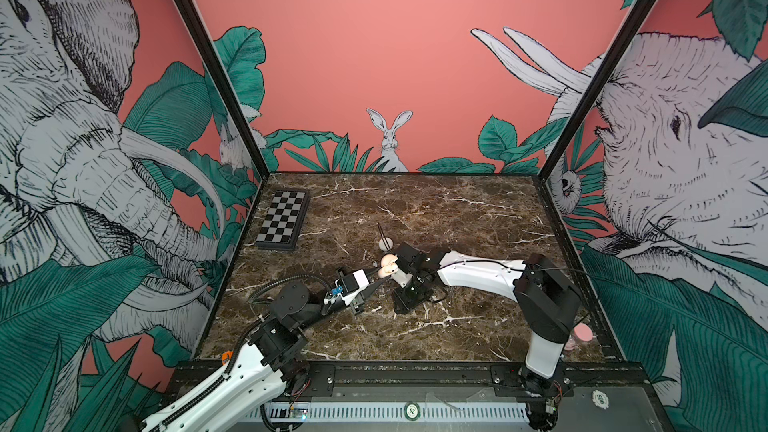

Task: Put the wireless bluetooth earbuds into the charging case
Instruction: 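Lower the right gripper and close it on a white earbud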

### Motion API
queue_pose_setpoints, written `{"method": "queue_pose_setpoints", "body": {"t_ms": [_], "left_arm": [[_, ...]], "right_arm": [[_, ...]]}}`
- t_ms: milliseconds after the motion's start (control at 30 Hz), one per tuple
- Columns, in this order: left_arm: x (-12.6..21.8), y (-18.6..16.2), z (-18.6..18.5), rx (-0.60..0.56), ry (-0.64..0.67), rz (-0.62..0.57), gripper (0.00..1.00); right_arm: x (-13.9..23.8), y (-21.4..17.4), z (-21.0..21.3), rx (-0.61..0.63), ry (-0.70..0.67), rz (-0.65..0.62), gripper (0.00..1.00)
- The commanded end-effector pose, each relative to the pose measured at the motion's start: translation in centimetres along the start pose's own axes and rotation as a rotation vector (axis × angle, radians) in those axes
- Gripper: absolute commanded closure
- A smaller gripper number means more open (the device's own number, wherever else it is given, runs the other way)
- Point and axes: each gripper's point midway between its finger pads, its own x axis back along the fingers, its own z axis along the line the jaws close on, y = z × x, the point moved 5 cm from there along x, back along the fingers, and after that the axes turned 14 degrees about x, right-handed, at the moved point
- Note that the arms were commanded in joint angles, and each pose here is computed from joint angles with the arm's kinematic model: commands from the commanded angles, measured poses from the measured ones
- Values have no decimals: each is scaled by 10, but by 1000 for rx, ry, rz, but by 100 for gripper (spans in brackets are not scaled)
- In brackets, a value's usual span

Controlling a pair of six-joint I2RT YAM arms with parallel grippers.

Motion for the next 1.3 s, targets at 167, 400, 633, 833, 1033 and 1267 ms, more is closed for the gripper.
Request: {"method": "queue_pose_setpoints", "body": {"t_ms": [167,400,633,833,1033,1267], "left_arm": [[0,-1,0,-26,-5,5,100],[-1,-2,0,-25,-7,10,100],[-1,-3,0,-26,-7,11,100],[-1,-3,0,-27,-6,12,100],[-1,-3,0,-25,-7,15,100],[-1,-3,0,-26,-8,15,100]], "right_arm": [[-9,7,6,72,-21,19,57],[-13,11,6,91,-48,33,63],[-19,9,5,103,-64,60,66],[-20,11,8,112,-67,60,69],[-19,18,10,117,-70,44,72],[-22,17,9,118,-79,53,75]]}}
